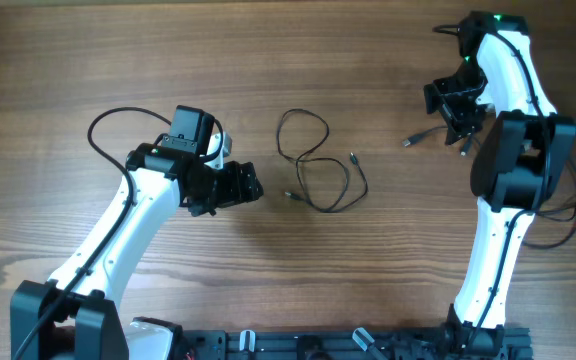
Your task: Untangle cables
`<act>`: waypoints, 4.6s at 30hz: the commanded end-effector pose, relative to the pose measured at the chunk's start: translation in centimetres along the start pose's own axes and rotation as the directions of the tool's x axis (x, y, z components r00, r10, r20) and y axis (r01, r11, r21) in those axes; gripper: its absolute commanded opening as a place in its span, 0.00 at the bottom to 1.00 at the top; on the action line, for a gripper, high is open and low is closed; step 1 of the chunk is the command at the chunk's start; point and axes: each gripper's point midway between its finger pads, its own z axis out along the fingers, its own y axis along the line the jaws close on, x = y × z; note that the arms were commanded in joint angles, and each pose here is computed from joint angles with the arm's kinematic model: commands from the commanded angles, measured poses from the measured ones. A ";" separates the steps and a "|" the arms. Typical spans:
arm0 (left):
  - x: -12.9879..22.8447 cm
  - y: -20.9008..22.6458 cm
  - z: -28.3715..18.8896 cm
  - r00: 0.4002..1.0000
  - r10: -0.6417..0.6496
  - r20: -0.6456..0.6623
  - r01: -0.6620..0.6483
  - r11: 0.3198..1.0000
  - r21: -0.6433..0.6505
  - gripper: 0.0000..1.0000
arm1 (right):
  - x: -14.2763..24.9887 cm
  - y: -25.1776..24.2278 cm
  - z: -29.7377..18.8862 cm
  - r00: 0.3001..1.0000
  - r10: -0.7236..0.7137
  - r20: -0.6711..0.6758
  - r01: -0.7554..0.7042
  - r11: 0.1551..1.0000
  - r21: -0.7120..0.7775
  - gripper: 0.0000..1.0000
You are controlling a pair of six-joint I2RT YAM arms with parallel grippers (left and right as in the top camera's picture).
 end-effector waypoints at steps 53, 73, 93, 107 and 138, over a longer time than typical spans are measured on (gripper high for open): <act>-0.2 0.1 0.1 1.000 0.000 0.008 0.000 1.000 -0.007 0.86 | -7.9 -10.2 -15.3 0.889 -0.414 0.195 0.456 0.837 -0.303 0.96; -0.9 4.3 -0.5 0.980 -0.174 0.101 0.192 0.958 -0.215 1.00 | 16.5 -9.2 -9.2 0.364 -0.917 0.166 0.930 0.347 -0.122 0.98; -1.7 5.9 -1.1 0.956 -0.258 0.141 0.284 0.934 -0.215 1.00 | 30.5 -2.3 -0.6 0.849 -0.523 0.076 0.497 0.741 -0.451 0.80; -1.2 6.1 -1.1 0.956 -0.265 0.125 0.287 0.931 -0.226 1.00 | 31.7 2.1 1.8 0.888 -0.456 0.050 0.407 0.733 -0.545 0.46; -1.0 1.9 -0.5 0.986 -0.164 0.026 0.165 0.986 -0.018 1.00 | 32.6 -4.0 -11.0 0.096 -0.902 0.422 0.949 -0.045 -0.311 0.04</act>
